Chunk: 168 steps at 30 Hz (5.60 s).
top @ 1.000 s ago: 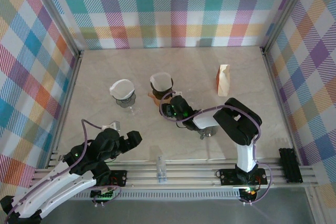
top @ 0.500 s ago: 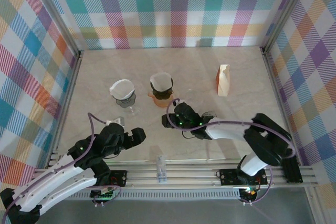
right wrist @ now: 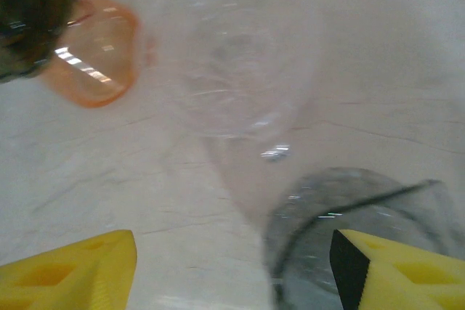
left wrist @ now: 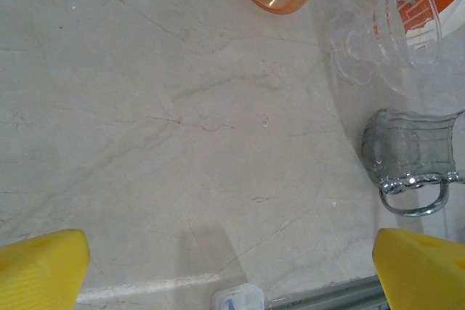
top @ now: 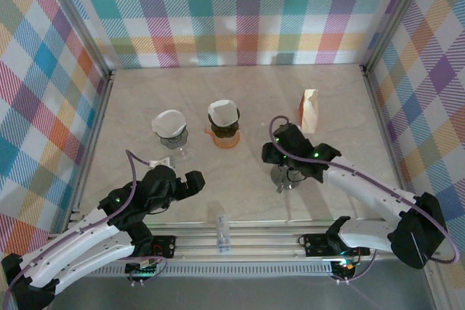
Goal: Place the coffee filter in the dripper
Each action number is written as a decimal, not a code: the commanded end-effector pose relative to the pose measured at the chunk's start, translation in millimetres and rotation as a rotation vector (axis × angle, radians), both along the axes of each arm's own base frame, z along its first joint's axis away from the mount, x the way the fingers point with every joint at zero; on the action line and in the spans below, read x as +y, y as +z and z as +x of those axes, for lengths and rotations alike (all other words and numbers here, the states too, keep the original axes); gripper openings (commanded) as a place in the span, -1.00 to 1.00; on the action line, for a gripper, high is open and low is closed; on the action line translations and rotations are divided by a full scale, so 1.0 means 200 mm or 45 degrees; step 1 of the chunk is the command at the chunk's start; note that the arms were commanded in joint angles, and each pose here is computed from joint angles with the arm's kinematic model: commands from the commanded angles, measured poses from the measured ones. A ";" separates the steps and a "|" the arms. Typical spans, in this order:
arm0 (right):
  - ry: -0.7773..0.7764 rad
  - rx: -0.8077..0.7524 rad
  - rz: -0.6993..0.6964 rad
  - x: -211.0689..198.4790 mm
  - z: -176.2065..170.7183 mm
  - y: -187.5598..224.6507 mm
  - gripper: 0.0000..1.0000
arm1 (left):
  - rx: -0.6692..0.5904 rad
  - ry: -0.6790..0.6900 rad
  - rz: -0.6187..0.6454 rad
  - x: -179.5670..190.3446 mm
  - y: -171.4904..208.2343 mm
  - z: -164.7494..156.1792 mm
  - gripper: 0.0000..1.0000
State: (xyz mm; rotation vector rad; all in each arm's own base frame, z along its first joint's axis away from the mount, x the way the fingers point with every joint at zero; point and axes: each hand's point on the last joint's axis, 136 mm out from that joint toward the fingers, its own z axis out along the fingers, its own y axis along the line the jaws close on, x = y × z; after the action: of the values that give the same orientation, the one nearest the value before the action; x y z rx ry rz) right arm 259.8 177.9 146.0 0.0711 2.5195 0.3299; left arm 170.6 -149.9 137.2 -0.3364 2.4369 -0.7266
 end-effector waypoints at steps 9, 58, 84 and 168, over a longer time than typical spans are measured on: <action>-0.168 0.277 -0.087 -0.35 -0.09 -0.15 0.33 | 0.006 0.040 0.056 0.04 -0.04 0.02 1.00; 0.555 0.307 -0.249 0.47 -0.22 -0.19 -0.99 | 0.066 0.081 0.086 0.08 -0.09 -0.01 1.00; -0.045 0.204 0.146 -0.02 0.33 -0.04 0.11 | 0.094 0.109 0.077 0.10 -0.13 -0.03 1.00; 0.428 0.385 0.275 0.33 -0.23 0.16 -0.04 | 0.064 0.144 0.082 0.14 -0.13 -0.03 1.00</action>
State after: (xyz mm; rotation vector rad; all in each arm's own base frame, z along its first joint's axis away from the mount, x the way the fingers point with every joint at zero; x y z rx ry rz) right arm 215.0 244.8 176.4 -0.2462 2.7867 0.7864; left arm 163.3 -126.7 114.9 -0.4377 2.4636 -0.6215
